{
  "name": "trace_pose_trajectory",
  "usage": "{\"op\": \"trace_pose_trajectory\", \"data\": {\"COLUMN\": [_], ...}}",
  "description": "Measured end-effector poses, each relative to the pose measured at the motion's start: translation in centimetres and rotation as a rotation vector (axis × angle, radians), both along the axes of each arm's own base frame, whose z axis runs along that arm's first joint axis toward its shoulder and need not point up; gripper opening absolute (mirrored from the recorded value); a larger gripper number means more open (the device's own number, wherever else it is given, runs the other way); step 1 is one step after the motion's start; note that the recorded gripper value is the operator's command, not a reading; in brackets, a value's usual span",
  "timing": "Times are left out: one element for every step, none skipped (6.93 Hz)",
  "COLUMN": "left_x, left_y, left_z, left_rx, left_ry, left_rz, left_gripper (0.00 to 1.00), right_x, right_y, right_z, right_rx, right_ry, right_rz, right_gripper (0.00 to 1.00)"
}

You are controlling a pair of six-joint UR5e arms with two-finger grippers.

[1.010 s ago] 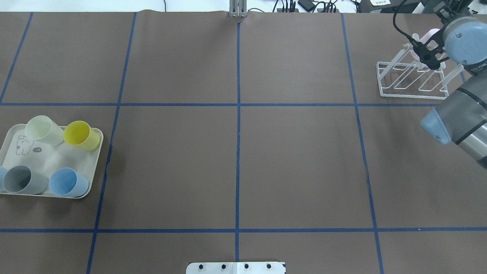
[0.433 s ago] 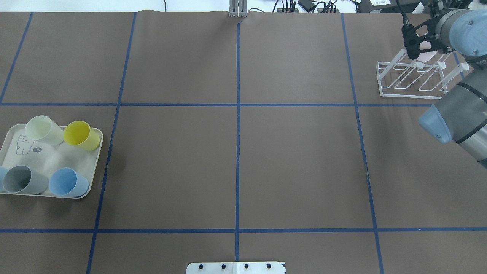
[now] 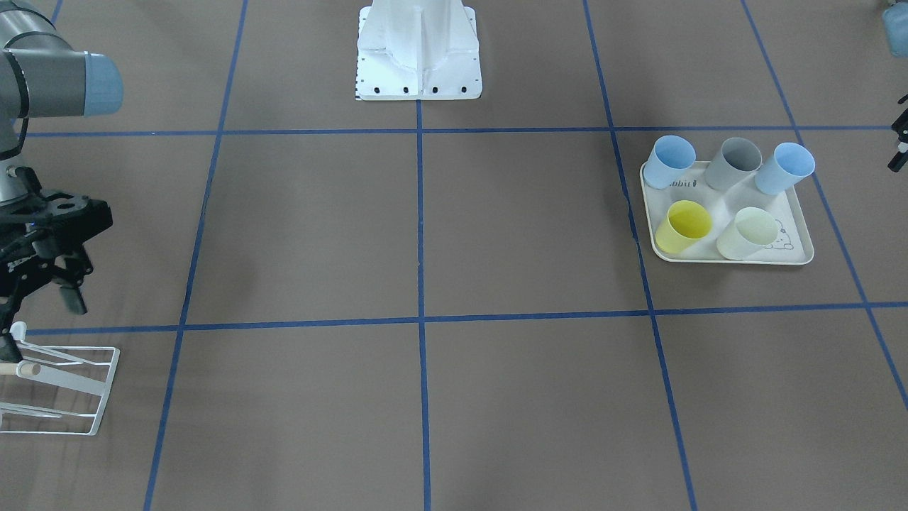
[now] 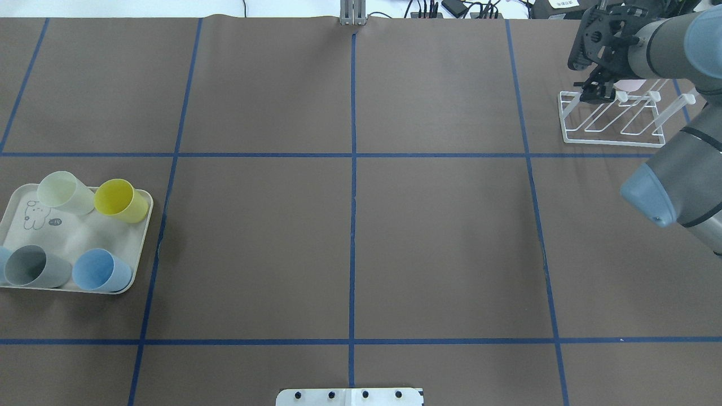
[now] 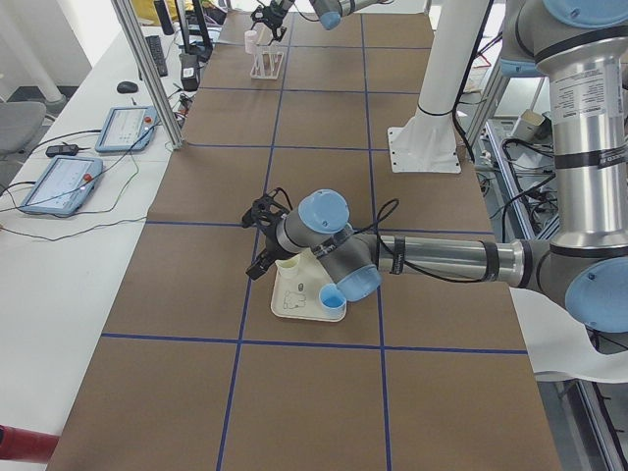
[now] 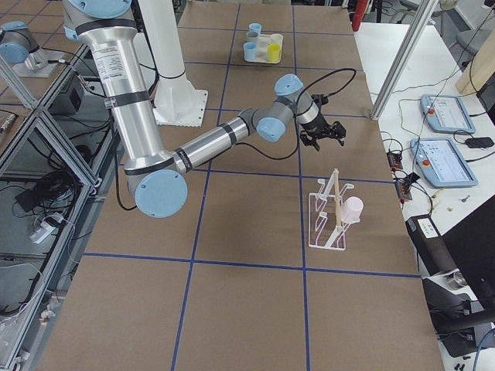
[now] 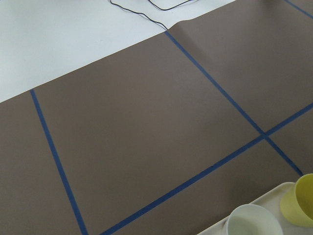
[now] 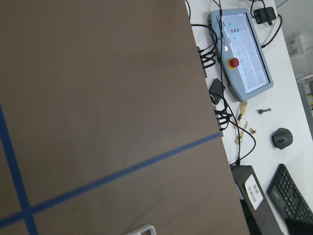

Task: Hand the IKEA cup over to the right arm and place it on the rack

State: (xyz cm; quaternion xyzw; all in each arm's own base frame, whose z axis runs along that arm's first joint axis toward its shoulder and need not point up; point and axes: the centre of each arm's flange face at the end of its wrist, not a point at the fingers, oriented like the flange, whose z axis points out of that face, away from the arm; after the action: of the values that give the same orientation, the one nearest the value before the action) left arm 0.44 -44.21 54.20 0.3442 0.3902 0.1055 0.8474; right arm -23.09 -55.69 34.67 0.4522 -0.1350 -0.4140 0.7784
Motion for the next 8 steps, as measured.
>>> {"op": "trace_pose_trajectory", "data": {"left_x": [2.7, 5.6, 8.0, 10.3, 12.5, 14.4, 16.2, 17.6], "left_y": [-0.2, -0.2, -0.1, 0.0, 0.1, 0.4, 0.8, 1.2], "left_z": [0.2, 0.5, 1.4, 2.5, 3.3, 3.8, 4.0, 4.2], "left_rx": [-0.038, -0.071, -0.092, -0.107, -0.121, -0.131, -0.141, -0.153], "left_ry": [0.003, 0.018, 0.031, 0.049, 0.068, 0.075, 0.078, 0.08], "left_rz": [-0.016, -0.033, -0.043, -0.052, -0.062, -0.071, -0.08, -0.083], "left_gripper": [1.0, 1.0, 1.0, 1.0, 0.98, 0.77, 0.6, 0.56], "right_x": [-1.4, -2.8, -4.6, -6.4, -7.7, -8.6, -9.2, -9.5], "right_y": [2.2, 4.1, 5.7, 7.1, 8.1, 8.9, 9.5, 9.8], "right_z": [-2.7, -4.9, -6.4, -7.5, -8.2, -8.6, -8.8, -8.9], "right_rx": [-0.067, -0.129, -0.159, -0.151, -0.136, -0.134, -0.136, -0.138], "right_ry": [-0.147, -0.266, -0.34, -0.394, -0.442, -0.477, -0.495, -0.502], "right_rz": [0.034, 0.06, 0.051, 0.017, -0.013, -0.032, -0.044, -0.051], "right_gripper": [1.0, 1.0, 1.0, 1.0, 1.0, 1.0, 1.0, 1.0]}}
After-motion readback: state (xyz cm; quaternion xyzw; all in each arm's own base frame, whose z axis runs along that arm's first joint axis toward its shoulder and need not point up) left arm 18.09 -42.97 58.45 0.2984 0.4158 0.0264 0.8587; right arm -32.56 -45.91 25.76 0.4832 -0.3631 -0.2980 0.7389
